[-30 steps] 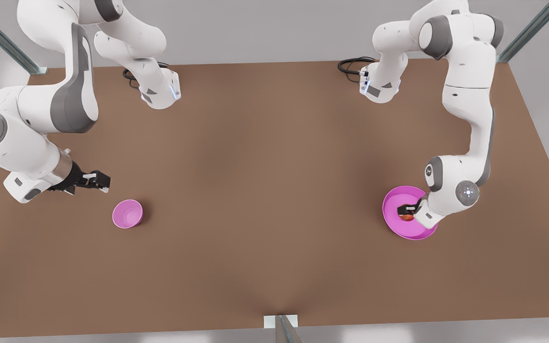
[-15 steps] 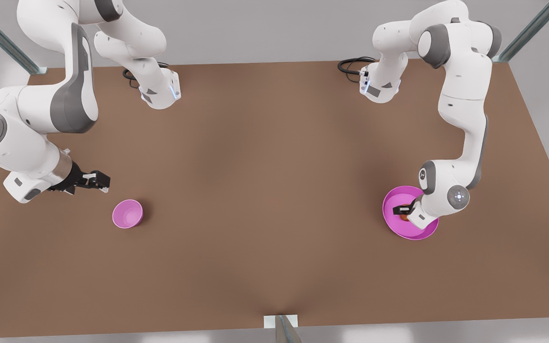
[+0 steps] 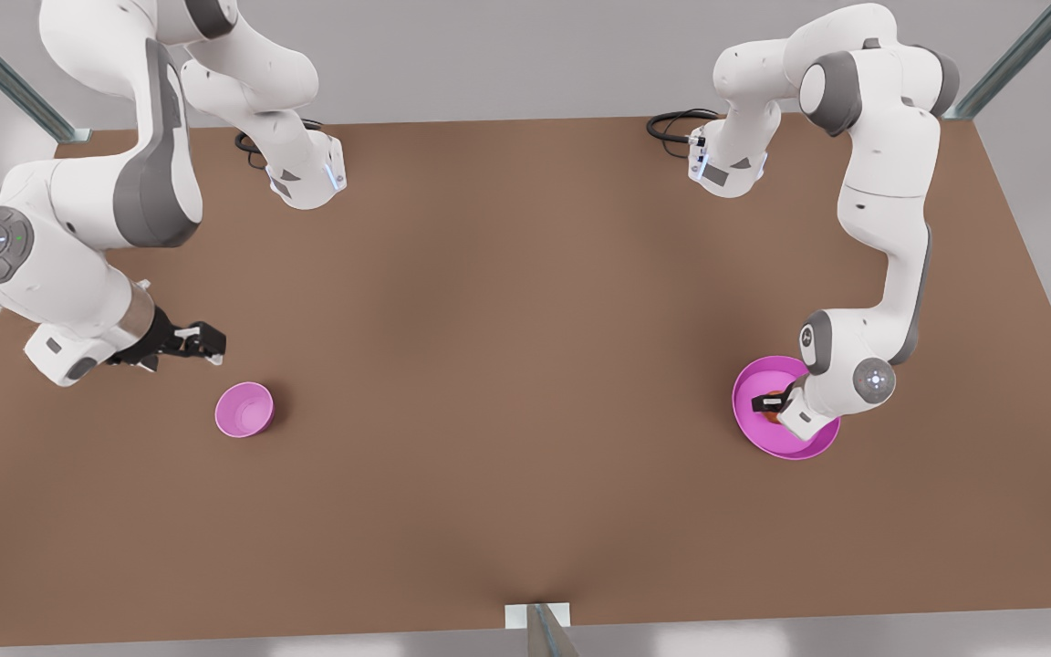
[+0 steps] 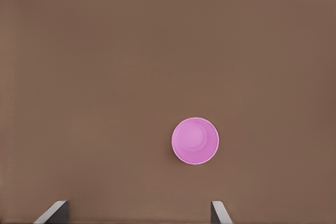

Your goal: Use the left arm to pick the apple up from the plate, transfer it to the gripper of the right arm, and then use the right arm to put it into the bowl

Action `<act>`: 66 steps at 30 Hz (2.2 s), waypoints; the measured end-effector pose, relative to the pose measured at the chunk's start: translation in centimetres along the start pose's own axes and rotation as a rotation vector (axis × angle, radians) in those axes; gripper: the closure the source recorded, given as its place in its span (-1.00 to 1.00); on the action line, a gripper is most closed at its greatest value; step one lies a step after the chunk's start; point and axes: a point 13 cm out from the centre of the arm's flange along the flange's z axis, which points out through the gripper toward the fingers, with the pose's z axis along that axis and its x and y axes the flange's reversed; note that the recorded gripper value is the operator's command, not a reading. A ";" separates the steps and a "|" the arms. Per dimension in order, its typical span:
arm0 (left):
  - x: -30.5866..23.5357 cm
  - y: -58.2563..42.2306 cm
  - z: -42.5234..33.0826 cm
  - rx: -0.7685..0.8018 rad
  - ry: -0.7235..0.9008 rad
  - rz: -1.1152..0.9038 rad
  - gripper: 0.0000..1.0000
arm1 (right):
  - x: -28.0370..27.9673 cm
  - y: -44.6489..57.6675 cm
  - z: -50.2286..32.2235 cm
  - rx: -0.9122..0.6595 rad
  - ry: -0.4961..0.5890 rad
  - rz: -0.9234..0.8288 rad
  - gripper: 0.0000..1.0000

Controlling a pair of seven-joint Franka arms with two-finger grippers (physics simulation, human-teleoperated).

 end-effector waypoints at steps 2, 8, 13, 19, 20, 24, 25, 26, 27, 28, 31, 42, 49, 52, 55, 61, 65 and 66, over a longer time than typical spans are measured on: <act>-0.3 -0.1 -0.8 -0.001 -0.012 0.004 -0.54 | 0.1 2.9 -0.5 -0.009 -0.005 -0.046 -1.00; -5.6 -6.7 -15.7 0.081 -0.138 0.102 -0.51 | 1.3 10.2 -0.9 -0.121 0.017 -0.106 -1.00; -2.1 -23.0 -20.2 0.382 -0.074 0.346 -0.51 | 1.5 12.7 0.9 -0.386 0.091 -0.006 -1.00; 3.3 -44.5 -20.3 0.902 -0.130 0.591 -0.51 | 0.9 17.5 8.6 -0.847 0.255 0.167 -1.00; 3.3 -46.5 -20.0 0.984 -0.162 0.593 -0.45 | 0.3 18.9 9.5 -0.908 0.266 0.170 -1.00; 1.4 -51.6 -18.8 1.243 -0.355 0.592 -0.45 | 0.7 23.8 11.9 -1.127 0.303 0.195 -0.92; 0.9 -53.0 -18.7 1.288 -0.413 0.607 -0.45 | 0.8 25.0 12.0 -1.174 0.299 0.197 -0.92; 0.4 -54.2 -18.9 1.325 -0.475 0.626 -0.45 | 0.8 26.3 11.8 -1.210 0.285 0.189 -0.93; 0.1 -55.4 -19.0 1.351 -0.537 0.651 -0.45 | 0.6 27.3 11.7 -1.236 0.266 0.180 -0.93; 0.1 -56.3 -19.3 1.364 -0.599 0.686 -0.45 | 0.4 28.2 12.0 -1.257 0.249 0.174 -0.93; 0.2 -57.9 -20.3 1.357 -0.769 0.802 -0.45 | -0.1 32.1 13.7 -1.289 0.199 0.149 -0.94; 1.2 -60.1 -19.2 1.187 -1.181 1.159 -0.45 | -5.3 34.2 15.8 -1.290 -0.051 0.083 -0.95; 1.2 -60.3 -18.4 1.081 -1.340 1.302 -0.45 | -5.1 35.6 17.2 -1.265 -0.103 0.031 -0.95; 1.4 -60.4 -18.4 1.042 -1.393 1.355 -0.45 | -4.7 36.5 17.8 -1.255 -0.112 0.007 -0.95; 1.5 -60.6 -18.3 1.007 -1.437 1.402 -0.45 | -4.4 37.4 18.8 -1.241 -0.123 -0.012 -0.95; 1.5 -60.7 -18.4 0.945 -1.508 1.475 -0.45 | -3.9 39.7 19.0 -1.233 -0.155 -0.039 -0.94; 1.5 -60.7 -18.4 0.912 -1.544 1.511 -0.46 | -4.1 40.1 19.0 -1.230 -0.183 -0.036 -0.58; 1.5 -60.6 -18.4 0.904 -1.551 1.519 -0.46 | -4.2 40.1 19.0 -1.229 -0.190 -0.035 -0.45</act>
